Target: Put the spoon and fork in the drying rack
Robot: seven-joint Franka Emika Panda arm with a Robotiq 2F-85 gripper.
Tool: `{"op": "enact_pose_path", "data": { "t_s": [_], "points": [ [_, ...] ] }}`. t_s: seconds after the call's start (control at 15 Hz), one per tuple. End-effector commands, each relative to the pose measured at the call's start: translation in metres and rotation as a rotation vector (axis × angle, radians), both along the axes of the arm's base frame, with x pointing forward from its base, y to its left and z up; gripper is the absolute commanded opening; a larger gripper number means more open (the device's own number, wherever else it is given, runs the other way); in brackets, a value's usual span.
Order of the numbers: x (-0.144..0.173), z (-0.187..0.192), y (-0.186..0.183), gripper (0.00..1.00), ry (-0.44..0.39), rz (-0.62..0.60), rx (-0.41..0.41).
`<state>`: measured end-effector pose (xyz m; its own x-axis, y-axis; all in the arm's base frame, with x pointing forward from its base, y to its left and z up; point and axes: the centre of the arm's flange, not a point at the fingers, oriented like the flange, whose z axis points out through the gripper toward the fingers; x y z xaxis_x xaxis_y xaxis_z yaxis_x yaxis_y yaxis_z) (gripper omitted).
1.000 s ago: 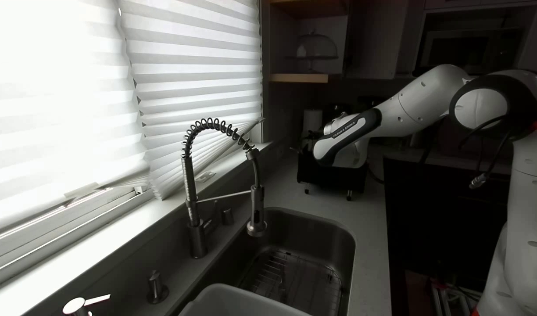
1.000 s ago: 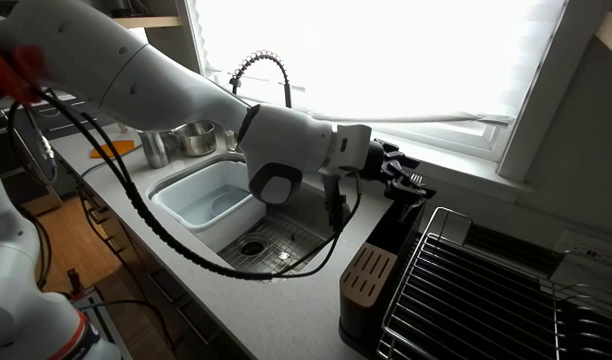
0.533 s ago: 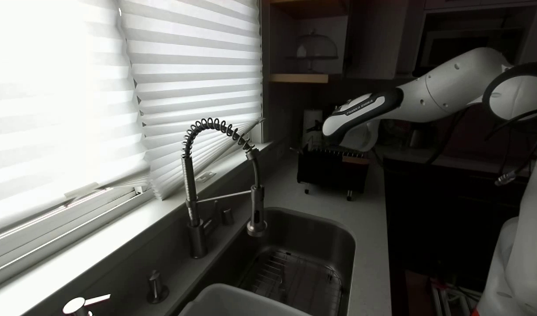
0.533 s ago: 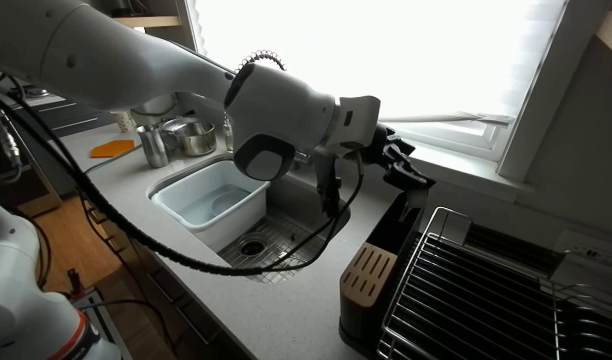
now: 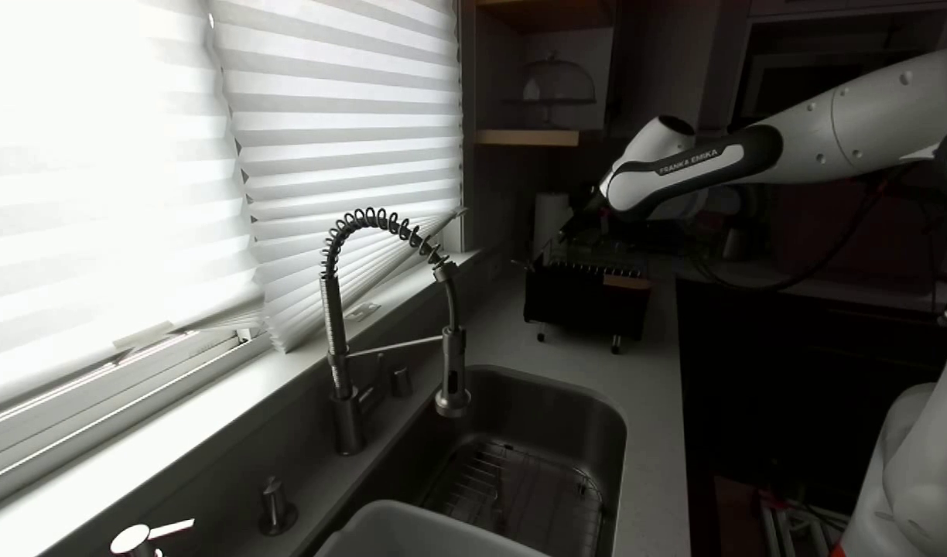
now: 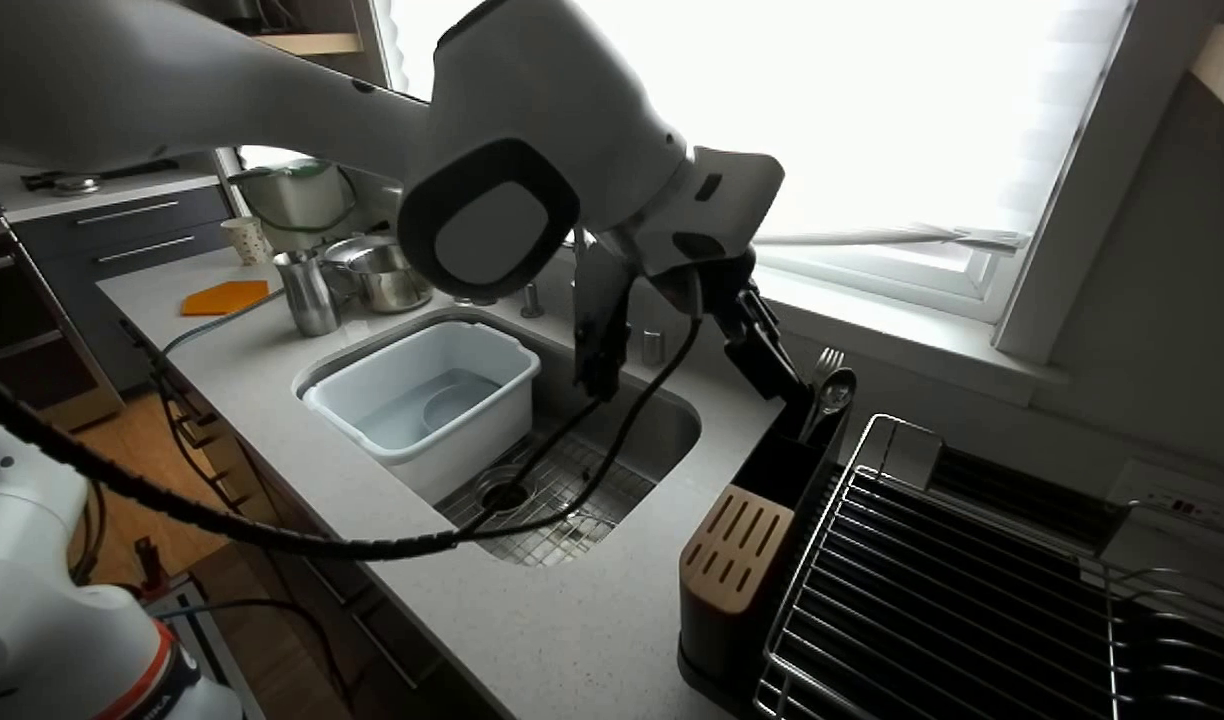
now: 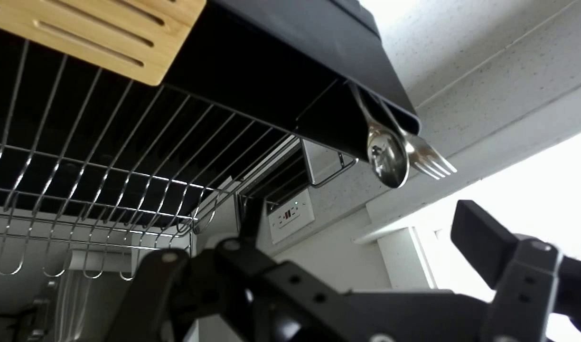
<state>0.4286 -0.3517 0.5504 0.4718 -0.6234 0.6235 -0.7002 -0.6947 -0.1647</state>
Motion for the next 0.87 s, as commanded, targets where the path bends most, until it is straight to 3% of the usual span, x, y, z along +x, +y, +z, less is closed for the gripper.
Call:
{"op": "enact_pose_path", "data": {
  "t_s": [0.0, 0.27, 0.8],
  "points": [
    [-0.007, 0.034, 0.029, 1.00, 0.049, -0.006, 0.045],
    [-0.009, 0.052, 0.046, 1.00, 0.054, 0.006, 0.057],
    [-0.003, 0.052, 0.043, 1.00, 0.025, 0.027, 0.049]
  ]
}}
